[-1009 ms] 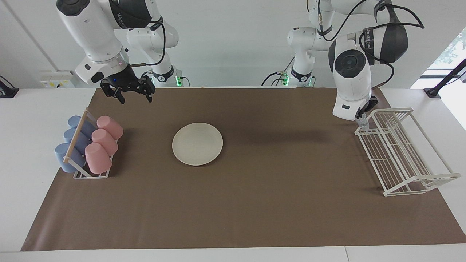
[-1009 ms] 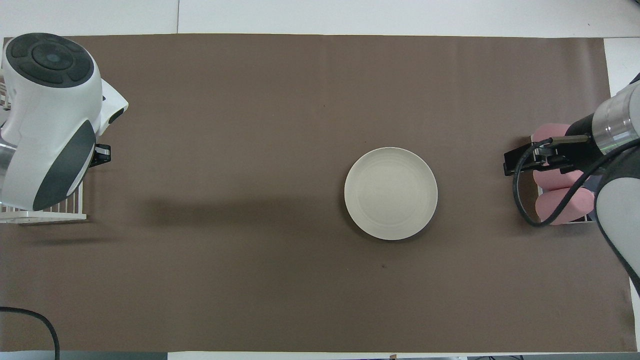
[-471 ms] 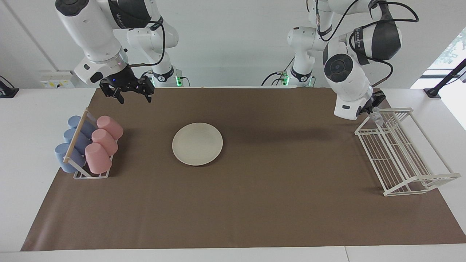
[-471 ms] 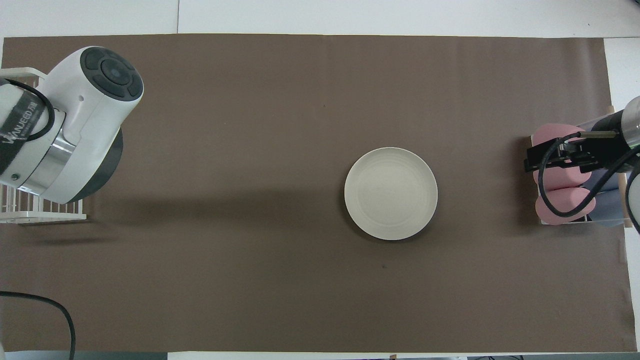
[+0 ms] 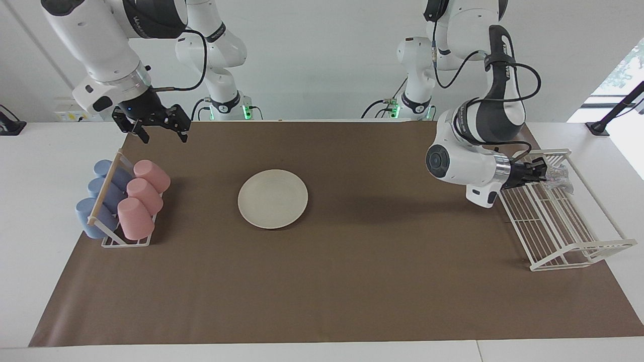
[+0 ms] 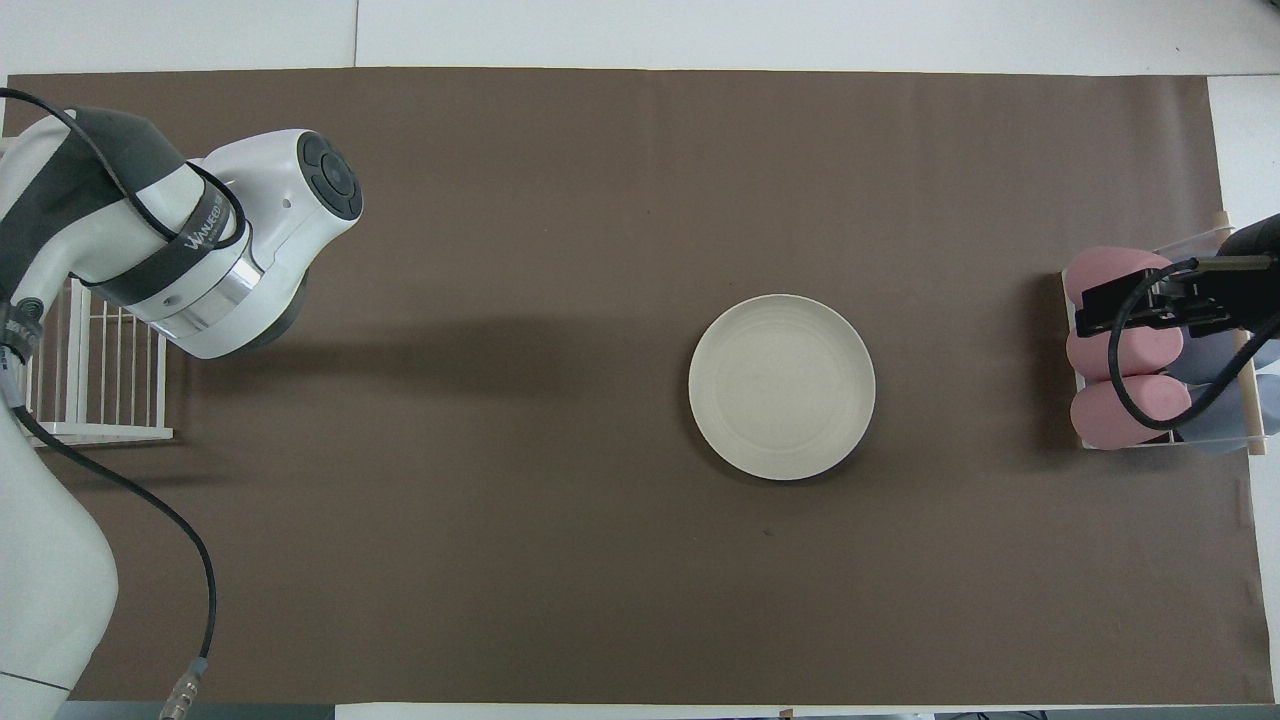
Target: Wipe plate with sponge
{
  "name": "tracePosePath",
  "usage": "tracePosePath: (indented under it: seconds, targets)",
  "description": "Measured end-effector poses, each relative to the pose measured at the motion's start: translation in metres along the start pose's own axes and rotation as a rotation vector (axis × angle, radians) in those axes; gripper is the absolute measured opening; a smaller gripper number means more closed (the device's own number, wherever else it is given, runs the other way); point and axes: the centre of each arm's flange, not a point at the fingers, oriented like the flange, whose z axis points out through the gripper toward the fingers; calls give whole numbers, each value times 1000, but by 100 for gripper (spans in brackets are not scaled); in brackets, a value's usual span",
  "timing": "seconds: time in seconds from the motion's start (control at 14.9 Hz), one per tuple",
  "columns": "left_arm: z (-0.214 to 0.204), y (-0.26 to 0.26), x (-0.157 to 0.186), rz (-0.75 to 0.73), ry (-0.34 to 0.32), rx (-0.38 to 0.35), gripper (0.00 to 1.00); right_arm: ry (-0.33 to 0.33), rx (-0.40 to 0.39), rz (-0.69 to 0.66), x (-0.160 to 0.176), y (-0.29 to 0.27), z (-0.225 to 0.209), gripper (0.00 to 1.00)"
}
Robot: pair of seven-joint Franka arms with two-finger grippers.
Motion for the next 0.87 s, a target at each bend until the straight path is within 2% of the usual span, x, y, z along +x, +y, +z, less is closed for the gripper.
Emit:
tracePosePath:
  seconds: [0.34,0.87]
  targets:
    - [29,11,13,-112,5,-52,3,0,-18,-2,0,1,0,100]
    - [29,16,13,-154,-6,-112,3,4,-21,-9,0,-1,-2,100]
